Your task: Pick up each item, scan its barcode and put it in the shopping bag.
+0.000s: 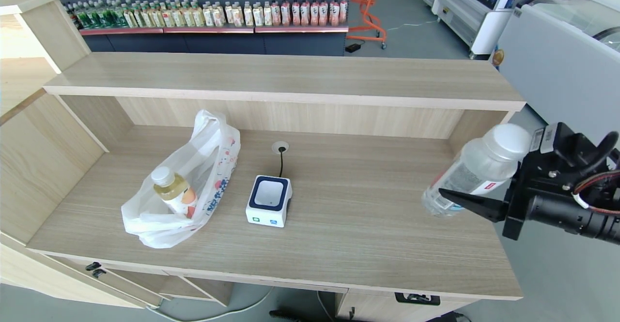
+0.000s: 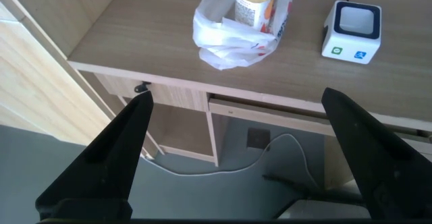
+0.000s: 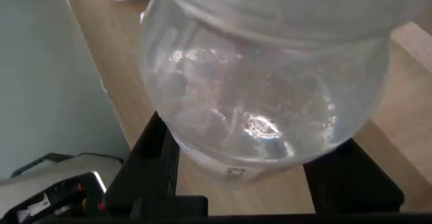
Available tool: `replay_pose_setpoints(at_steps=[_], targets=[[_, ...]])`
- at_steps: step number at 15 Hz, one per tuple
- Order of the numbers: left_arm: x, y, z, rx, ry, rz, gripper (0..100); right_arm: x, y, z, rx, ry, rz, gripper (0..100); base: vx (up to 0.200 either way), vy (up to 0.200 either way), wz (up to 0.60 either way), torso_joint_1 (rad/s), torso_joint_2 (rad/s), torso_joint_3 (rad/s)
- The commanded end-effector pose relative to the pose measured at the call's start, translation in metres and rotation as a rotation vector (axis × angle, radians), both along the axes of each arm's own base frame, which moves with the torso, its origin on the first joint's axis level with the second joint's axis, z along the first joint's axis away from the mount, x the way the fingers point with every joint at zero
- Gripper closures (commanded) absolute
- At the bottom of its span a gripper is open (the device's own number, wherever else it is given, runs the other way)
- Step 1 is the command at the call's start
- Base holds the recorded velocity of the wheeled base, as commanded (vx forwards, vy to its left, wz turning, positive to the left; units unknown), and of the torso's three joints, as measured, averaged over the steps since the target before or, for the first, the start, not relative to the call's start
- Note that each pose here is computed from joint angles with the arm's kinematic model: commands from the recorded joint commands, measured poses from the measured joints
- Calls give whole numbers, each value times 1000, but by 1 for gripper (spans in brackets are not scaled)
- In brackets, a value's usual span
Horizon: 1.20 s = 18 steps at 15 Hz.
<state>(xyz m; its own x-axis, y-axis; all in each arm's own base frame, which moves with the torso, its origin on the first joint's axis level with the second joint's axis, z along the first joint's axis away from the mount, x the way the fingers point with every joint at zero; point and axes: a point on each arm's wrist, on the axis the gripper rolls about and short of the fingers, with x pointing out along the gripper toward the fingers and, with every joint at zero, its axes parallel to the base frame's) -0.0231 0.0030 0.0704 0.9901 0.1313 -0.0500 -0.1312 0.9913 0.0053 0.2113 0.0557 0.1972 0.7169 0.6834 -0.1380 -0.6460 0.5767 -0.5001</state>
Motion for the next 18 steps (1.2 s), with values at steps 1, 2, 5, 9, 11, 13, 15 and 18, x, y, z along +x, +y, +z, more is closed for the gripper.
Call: replay_pose_setpoints(at_steps=[1, 2, 5, 9, 11, 13, 15, 18], targets=[[0, 0, 0, 0, 2, 0, 0, -14, -20, 2, -59, -61, -148, 100, 0, 0, 0, 0, 0, 0], [0, 0, 0, 0, 0, 0, 0, -17, -22, 1, -112, -92, -205, 100, 0, 0, 0, 0, 0, 0], [0, 0, 0, 0, 2, 0, 0, -17, -23, 2, -269, -206, -230, 100, 0, 0, 0, 0, 0, 0], [0, 0, 0, 0, 0, 0, 0, -18, -22, 10, -399, -323, -243, 100, 0, 0, 0, 0, 0, 0], [0, 0, 0, 0, 2, 0, 0, -20, -22, 10, -409, -335, -243, 100, 0, 0, 0, 0, 0, 0], [0, 0, 0, 0, 2, 0, 0, -22, -22, 11, -414, -344, -243, 100, 0, 0, 0, 0, 0, 0], [0, 0, 0, -2, 0, 2, 0, -22, -22, 10, -416, -341, -244, 100, 0, 0, 0, 0, 0, 0], [0, 0, 0, -5, 0, 2, 0, -22, -20, 9, -400, -324, -241, 100, 0, 200, 0, 4, 4, 2]])
